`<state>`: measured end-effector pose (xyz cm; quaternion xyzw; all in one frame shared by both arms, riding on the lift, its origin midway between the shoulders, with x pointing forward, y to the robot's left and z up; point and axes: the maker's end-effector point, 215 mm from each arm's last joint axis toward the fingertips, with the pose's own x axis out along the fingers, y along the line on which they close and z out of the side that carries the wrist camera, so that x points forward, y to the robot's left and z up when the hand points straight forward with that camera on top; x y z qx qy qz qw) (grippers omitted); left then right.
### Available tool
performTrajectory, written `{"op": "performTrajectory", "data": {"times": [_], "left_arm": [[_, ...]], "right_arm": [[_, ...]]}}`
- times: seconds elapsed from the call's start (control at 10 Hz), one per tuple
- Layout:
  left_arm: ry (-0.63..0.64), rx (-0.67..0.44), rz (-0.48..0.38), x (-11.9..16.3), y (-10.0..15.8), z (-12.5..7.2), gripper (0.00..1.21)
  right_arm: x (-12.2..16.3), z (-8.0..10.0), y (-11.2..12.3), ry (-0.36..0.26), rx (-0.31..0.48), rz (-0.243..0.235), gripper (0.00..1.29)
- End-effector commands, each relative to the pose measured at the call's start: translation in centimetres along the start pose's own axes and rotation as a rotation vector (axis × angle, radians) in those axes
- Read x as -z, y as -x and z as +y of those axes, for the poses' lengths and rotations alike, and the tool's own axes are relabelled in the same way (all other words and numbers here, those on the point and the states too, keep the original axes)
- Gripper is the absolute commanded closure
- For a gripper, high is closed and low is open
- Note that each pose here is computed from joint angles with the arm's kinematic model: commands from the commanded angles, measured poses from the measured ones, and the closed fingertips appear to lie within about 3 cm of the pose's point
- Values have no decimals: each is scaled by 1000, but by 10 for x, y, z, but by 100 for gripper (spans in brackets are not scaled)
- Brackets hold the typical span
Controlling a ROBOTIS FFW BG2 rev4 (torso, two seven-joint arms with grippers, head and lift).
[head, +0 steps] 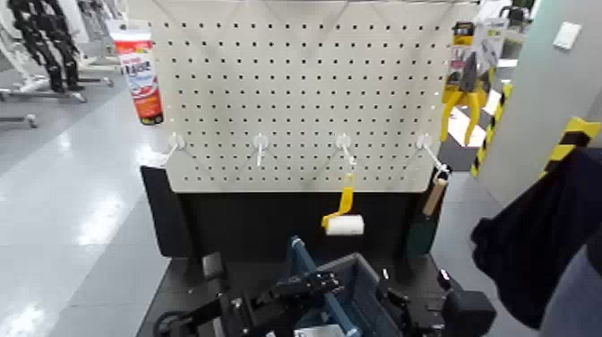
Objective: Grasp the handle of the crate.
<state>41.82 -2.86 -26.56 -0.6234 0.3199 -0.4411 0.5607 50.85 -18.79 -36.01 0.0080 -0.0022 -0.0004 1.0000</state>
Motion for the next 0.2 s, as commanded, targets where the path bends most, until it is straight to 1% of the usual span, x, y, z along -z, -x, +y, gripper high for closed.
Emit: {"op": "performTrajectory", "data": {"times": [0.1, 0.2], "left_arm": [[-1, 0, 1, 0, 0, 0, 119], [-3, -3, 4, -1, 0, 0, 119]], "right_arm": [[0, 0, 0, 2, -2, 0, 15], [0, 0, 0, 11, -1, -2, 15]]}}
